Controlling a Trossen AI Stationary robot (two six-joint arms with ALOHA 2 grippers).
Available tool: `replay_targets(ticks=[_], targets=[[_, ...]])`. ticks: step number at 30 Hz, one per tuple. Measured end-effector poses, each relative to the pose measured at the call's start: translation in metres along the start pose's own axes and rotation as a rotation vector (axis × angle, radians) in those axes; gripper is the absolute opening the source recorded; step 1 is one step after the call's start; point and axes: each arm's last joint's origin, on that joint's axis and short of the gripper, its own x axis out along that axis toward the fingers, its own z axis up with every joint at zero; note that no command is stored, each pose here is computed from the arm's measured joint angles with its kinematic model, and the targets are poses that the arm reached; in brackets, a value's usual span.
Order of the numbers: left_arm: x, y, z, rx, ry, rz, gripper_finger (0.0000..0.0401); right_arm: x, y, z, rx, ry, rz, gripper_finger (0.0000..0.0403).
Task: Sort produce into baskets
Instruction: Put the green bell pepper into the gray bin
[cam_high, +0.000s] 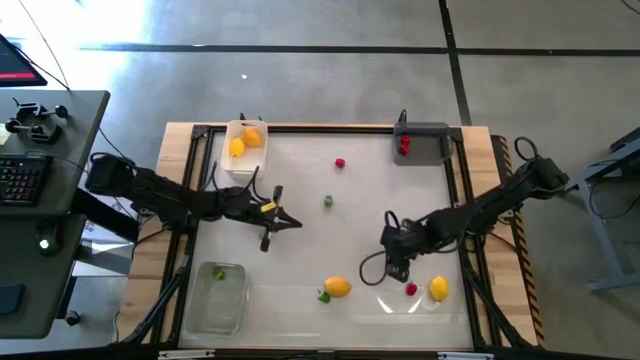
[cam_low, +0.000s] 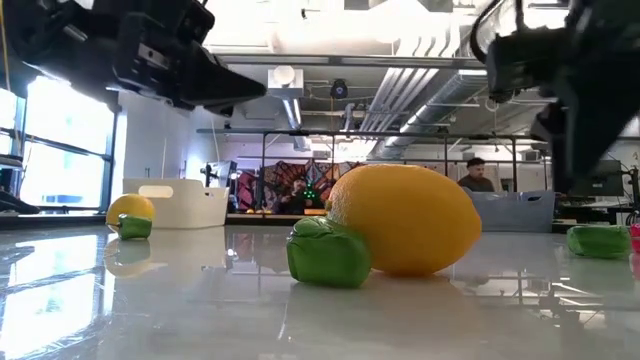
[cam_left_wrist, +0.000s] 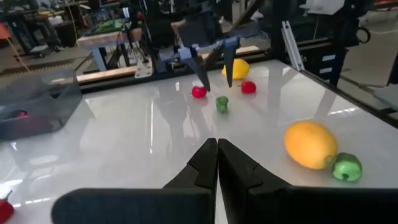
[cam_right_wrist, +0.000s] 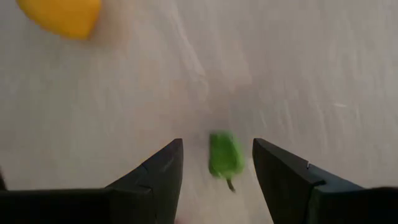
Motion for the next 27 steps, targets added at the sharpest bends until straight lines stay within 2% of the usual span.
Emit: replay_targets(ticks=[8,16,27], targets=[[0.006,0.000,-0.007,0.012,0.009,0.002,0.0000,0.018,0.008,-0.016,-0.115,0.049,-0.123,0.0185],[0.006,0.000,-0.007,0.016,0.013,0.005,0.0000,0.039,0.009,-0.020,-0.140,0.110,-0.174,0.0184],[0.006,0.000,-0.007,0.016,0.015,0.011,0.0000,0.042,0.013,-0.015,-0.172,0.054,-0.156,0.0114]])
